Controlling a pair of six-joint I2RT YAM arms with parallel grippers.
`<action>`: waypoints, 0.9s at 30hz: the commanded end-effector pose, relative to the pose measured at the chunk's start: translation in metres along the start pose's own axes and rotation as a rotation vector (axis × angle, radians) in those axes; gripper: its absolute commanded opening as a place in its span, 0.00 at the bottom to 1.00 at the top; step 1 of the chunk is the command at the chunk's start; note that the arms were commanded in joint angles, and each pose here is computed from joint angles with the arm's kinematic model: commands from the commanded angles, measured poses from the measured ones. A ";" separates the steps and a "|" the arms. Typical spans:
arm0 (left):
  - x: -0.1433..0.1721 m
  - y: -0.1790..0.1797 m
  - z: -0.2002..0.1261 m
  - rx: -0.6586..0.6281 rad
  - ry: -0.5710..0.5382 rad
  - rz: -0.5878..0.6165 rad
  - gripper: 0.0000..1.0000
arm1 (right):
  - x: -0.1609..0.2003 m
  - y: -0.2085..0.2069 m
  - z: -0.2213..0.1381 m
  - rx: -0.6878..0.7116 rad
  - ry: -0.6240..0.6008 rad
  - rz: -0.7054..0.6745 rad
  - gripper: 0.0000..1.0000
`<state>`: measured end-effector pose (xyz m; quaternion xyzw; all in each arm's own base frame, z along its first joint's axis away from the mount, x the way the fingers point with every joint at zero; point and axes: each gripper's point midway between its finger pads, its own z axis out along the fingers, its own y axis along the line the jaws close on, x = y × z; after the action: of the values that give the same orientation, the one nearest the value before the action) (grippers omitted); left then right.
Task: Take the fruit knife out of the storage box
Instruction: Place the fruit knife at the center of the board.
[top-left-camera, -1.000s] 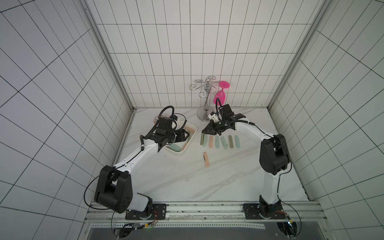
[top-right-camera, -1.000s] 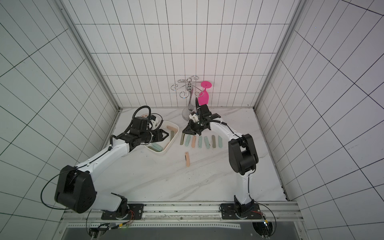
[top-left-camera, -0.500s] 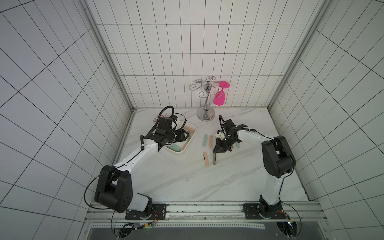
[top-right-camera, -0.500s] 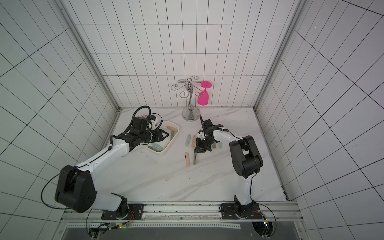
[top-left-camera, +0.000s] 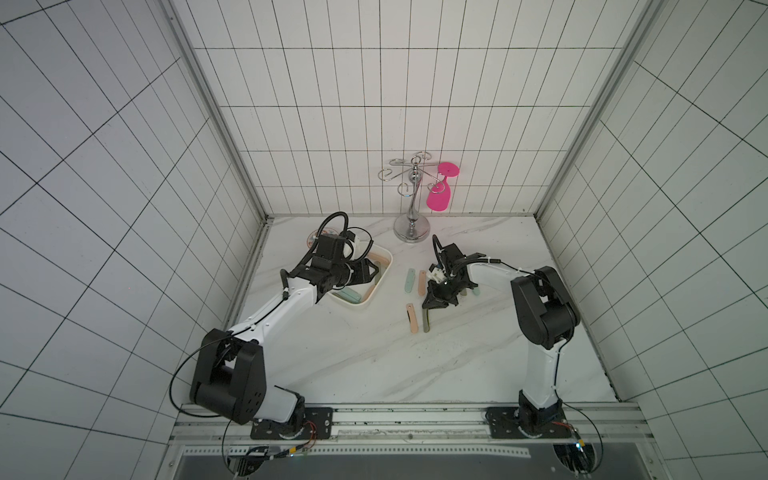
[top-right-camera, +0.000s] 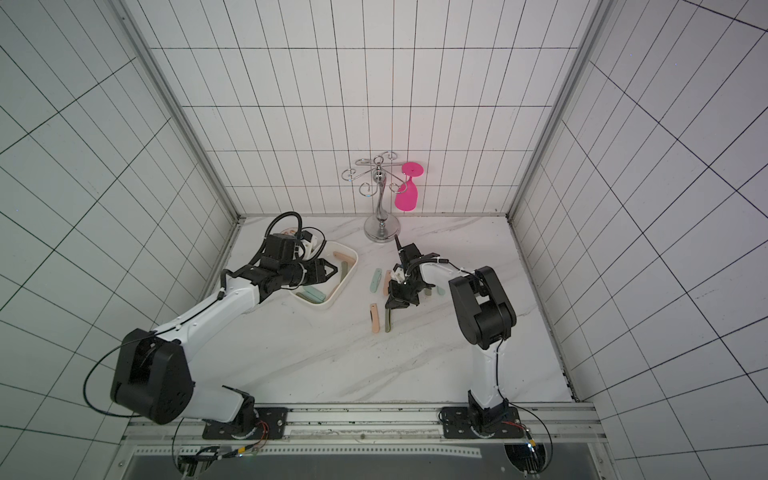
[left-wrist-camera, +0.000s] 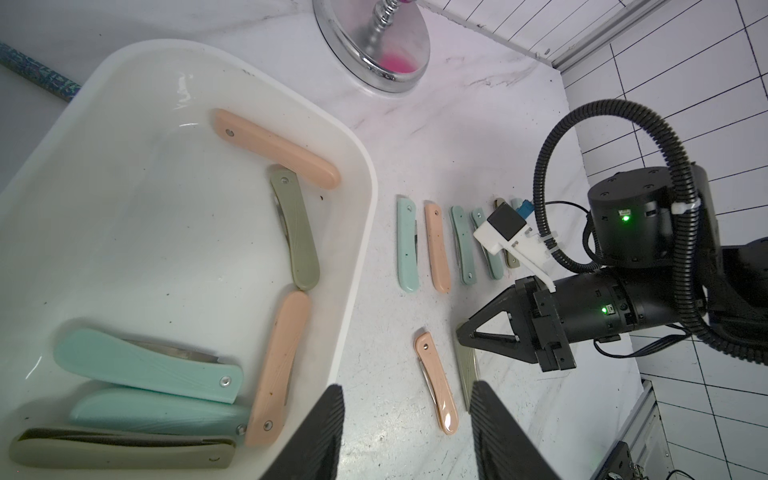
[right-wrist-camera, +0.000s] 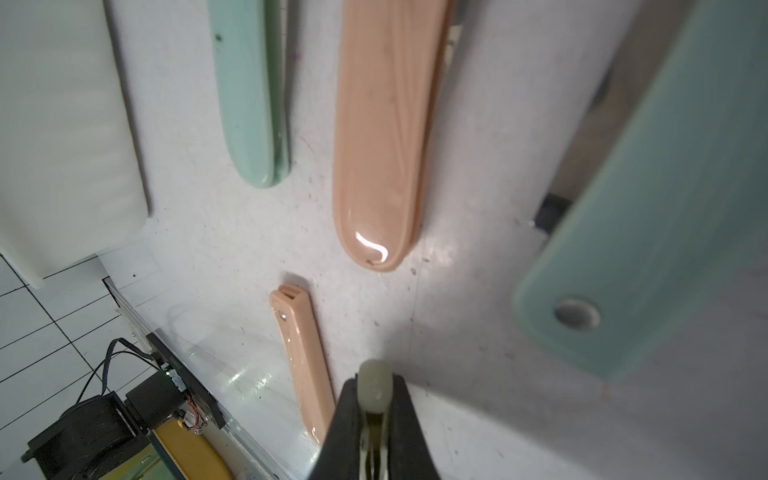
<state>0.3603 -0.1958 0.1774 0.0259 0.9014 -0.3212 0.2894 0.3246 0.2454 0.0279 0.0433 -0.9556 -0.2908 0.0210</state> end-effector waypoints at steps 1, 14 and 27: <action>0.002 0.005 0.005 -0.010 0.006 0.006 0.52 | -0.003 0.002 0.007 -0.002 0.004 -0.023 0.00; 0.003 0.008 0.010 -0.017 0.013 0.005 0.52 | -0.005 -0.005 0.003 0.049 -0.020 -0.008 0.15; 0.004 0.011 0.012 -0.026 0.021 0.015 0.52 | -0.004 -0.007 -0.003 0.076 -0.038 0.005 0.31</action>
<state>0.3622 -0.1963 0.1653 0.0266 0.9071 -0.3154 0.2775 0.3290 0.2455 0.0272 0.0377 -0.9586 -0.2821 0.0106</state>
